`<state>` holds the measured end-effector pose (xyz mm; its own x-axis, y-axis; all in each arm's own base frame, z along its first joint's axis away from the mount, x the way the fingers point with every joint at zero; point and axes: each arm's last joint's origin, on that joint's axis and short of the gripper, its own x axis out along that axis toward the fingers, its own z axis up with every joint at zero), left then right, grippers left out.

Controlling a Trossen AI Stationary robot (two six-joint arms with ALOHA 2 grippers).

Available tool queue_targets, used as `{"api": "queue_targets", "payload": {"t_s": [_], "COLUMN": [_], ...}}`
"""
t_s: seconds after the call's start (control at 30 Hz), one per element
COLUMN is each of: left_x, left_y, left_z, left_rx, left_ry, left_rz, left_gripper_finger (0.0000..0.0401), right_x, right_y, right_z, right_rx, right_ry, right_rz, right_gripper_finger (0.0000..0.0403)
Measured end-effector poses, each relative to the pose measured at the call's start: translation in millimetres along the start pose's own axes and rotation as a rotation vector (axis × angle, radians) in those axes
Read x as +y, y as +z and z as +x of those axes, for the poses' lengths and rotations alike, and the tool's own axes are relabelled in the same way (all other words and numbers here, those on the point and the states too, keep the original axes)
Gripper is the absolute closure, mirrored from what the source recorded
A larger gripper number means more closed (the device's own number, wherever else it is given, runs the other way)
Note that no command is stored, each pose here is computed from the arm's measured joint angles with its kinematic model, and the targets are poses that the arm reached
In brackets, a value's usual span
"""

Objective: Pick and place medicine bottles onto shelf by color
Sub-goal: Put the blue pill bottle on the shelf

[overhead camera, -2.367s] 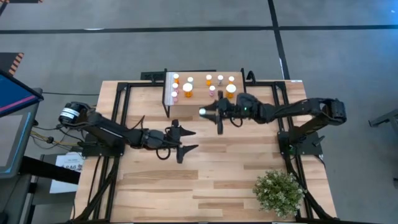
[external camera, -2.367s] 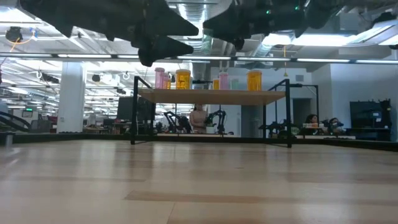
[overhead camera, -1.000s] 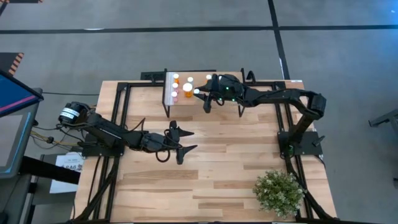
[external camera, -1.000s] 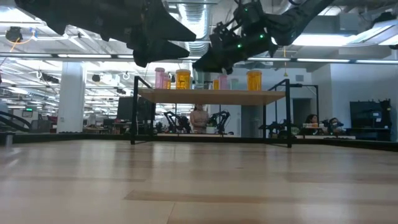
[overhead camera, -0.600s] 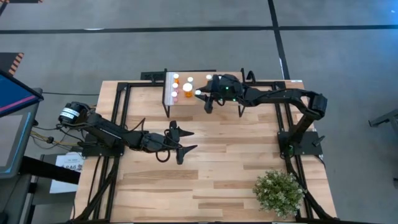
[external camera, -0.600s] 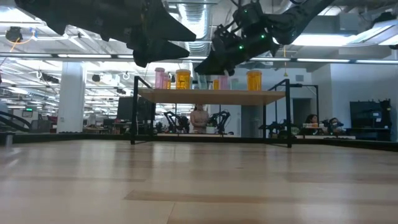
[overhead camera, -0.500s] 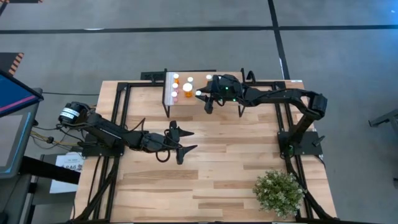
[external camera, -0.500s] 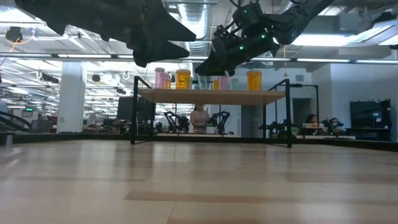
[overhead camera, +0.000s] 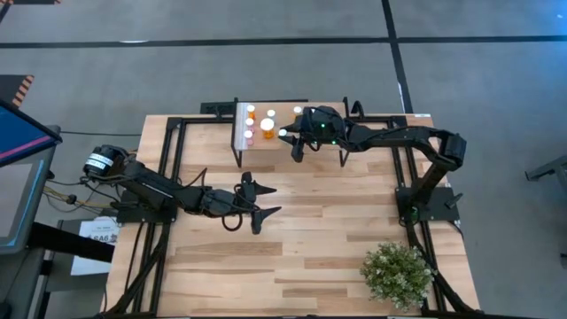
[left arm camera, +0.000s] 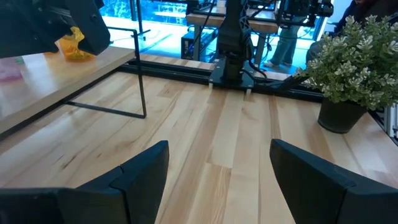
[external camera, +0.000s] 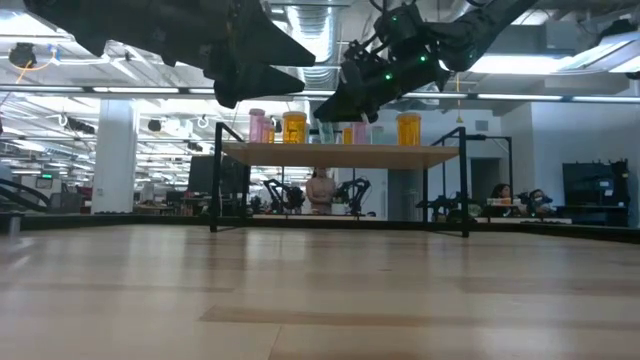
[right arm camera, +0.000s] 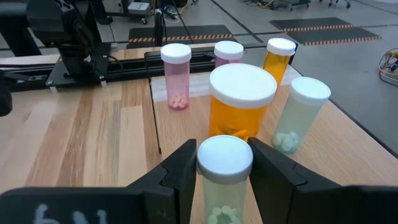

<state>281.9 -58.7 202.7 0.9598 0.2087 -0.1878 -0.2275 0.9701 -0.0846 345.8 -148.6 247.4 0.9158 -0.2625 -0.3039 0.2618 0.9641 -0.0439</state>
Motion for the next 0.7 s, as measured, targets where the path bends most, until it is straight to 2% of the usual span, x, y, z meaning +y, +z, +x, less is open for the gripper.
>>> {"api": "queue_targets", "payload": {"t_s": [0.27,0.7], "left_x": [0.0,0.1], "left_y": [-0.1,0.0], "left_z": [0.0,0.0], "left_rx": [0.0,-0.001], "left_ry": [0.001,0.002], "left_rz": [0.0,-0.001], "left_gripper_finger": [0.0134,0.0134], "right_x": [0.0,0.1], "right_y": [-0.1,-1.6], "right_z": [0.0,0.5], "right_rx": [0.001,0.011], "right_ry": [0.0,0.0], "right_rz": [0.0,0.007], "right_gripper_finger": [0.0244,0.0193]}}
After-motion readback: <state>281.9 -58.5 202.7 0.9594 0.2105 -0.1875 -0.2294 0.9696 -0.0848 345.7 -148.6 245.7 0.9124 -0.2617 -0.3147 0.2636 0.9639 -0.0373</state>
